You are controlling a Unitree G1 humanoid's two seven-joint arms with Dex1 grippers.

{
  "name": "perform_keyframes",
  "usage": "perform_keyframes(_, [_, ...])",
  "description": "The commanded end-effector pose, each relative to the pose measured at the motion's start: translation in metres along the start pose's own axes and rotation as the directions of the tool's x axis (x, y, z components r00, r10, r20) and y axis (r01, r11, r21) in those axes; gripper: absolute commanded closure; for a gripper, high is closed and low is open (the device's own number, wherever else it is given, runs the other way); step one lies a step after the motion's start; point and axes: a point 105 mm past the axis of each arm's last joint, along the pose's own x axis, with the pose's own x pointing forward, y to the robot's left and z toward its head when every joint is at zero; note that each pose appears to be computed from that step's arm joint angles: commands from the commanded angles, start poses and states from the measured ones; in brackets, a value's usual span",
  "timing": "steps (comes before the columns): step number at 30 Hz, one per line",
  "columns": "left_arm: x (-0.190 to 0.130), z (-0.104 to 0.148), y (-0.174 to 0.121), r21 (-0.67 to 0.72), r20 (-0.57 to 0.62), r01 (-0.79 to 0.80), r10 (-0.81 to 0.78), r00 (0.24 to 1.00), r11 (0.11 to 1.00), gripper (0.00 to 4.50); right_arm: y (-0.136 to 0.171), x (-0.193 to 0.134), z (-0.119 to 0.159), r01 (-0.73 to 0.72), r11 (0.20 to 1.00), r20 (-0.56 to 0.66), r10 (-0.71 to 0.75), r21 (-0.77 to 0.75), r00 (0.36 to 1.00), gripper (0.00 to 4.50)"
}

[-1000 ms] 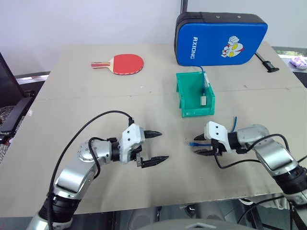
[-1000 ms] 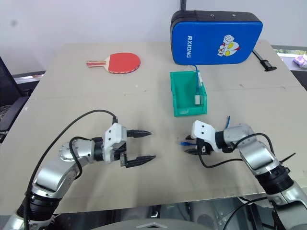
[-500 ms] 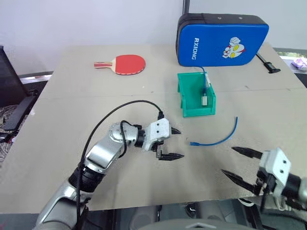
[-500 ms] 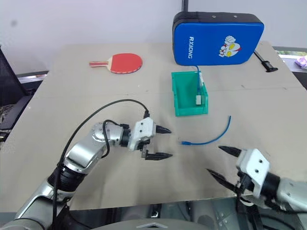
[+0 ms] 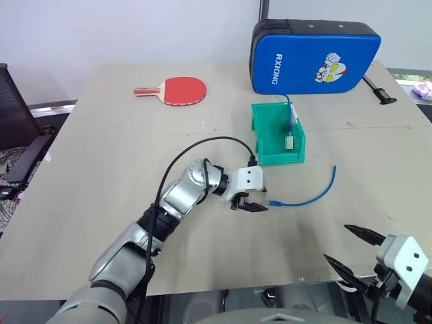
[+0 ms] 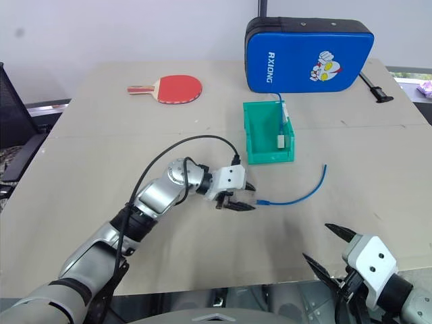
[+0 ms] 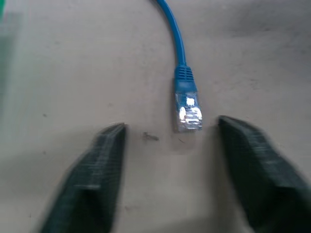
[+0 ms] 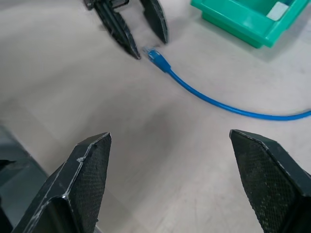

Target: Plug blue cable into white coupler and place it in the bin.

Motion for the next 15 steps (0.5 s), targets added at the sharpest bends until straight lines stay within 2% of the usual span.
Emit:
perform_keyframes(1, [0.007, -0.001, -0.004, 0.032, -0.006, 0.042, -0.041, 0.999, 0.999, 3.47, 0.001, 0.001, 0.006, 0.023, 0.999, 0.023, -0.022, -0.036, 0.999, 0.68])
perform_keyframes(3, [0.007, -0.003, -0.004, 0.036, -0.005, 0.043, -0.043, 0.999, 0.998, 4.34, 0.000, 0.004, 0.004, 0.029, 0.999, 0.023, -0.028, -0.020, 0.999, 0.68])
perform_keyframes(4, [0.007, -0.004, -0.004, 0.037, -0.004, 0.043, -0.043, 0.999, 0.998, 4.47, -0.001, 0.006, 0.002, 0.025, 1.000, 0.023, -0.025, 0.008, 0.999, 0.68])
perform_keyframes(5, [0.006, -0.005, -0.005, 0.038, 0.001, 0.045, -0.045, 0.999, 0.998, 4.47, -0.003, 0.008, 0.001, 0.026, 0.999, 0.028, -0.027, 0.046, 0.999, 0.68])
perform_keyframes(8, [0.003, -0.006, -0.005, 0.037, 0.029, 0.037, -0.038, 0.999, 0.999, 4.50, -0.015, 0.014, 0.006, 0.052, 0.994, 0.071, -0.058, 0.094, 0.996, 0.03])
perform_keyframes(10, [0.001, -0.005, -0.005, 0.034, 0.046, 0.030, -0.032, 0.998, 0.999, 4.50, -0.019, 0.016, 0.009, 0.056, 0.994, 0.088, -0.064, 0.090, 0.994, 0.03])
perform_keyframes(13, [-0.013, 0.013, -0.001, 0.016, 0.197, -0.018, 0.015, 0.980, 1.000, 4.50, -0.030, 0.024, 0.015, 0.105, 0.981, 0.138, -0.128, 0.165, 0.982, 0.03])
perform_keyframes(15, [-0.026, 0.027, 0.004, 0.002, 0.302, -0.066, 0.063, 0.951, 0.998, 4.50, -0.022, 0.035, 0.023, 0.044, 0.942, 0.216, -0.122, 0.334, 0.969, 0.03])
